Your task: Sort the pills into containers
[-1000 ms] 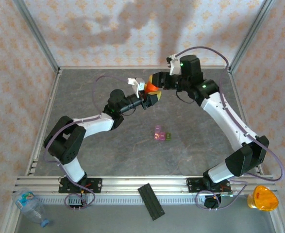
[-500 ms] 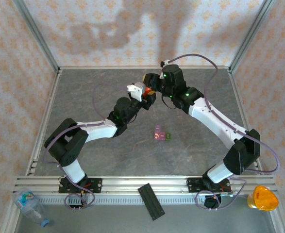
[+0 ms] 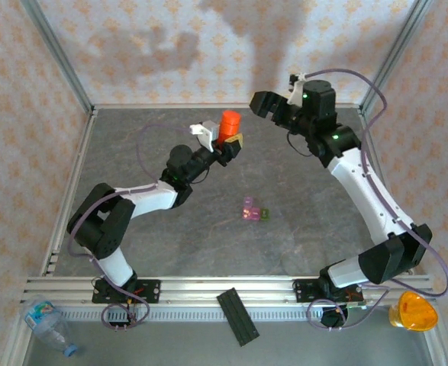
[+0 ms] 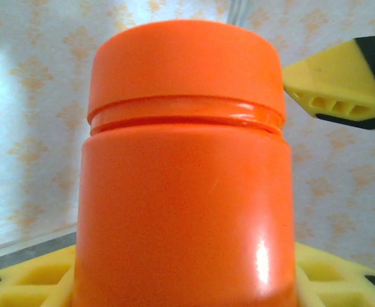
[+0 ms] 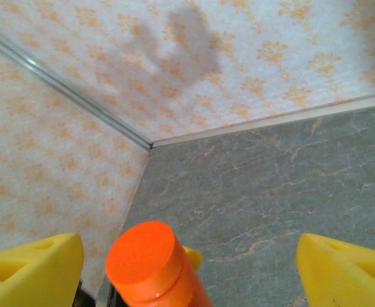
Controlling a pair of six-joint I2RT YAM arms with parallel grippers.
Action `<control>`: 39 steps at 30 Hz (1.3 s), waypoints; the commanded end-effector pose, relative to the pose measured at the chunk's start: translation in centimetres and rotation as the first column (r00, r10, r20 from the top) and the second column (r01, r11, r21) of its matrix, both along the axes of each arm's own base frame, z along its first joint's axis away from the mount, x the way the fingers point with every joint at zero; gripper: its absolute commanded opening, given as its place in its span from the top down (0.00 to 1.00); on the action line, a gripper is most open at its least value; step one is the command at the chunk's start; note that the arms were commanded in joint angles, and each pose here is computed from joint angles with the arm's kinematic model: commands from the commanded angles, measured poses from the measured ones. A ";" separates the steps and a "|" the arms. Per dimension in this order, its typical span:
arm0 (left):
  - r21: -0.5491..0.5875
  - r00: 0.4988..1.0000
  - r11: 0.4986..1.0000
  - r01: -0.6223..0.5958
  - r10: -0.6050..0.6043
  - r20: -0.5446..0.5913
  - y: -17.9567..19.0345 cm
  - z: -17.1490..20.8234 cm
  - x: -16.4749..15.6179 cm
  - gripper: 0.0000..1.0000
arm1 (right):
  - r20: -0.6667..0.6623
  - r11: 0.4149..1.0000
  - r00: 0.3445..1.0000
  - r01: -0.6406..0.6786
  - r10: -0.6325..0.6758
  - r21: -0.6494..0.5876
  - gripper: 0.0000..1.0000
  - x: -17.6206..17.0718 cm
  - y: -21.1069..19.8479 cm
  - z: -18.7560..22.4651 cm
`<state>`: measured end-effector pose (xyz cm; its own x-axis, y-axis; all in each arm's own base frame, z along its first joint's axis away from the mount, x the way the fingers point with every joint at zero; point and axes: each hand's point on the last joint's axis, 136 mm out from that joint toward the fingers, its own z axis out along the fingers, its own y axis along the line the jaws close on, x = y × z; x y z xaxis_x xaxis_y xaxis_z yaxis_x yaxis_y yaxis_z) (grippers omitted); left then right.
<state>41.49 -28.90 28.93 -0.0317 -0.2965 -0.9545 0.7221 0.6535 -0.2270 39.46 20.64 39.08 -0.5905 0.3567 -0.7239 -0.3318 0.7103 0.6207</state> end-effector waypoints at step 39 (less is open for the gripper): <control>-0.084 0.934 0.930 0.358 -0.356 0.039 -2.9 4.5 -2.7 1.00 | -0.116 0.938 0.936 -0.341 0.332 -0.062 0.67 -2.9 5.7 -3.9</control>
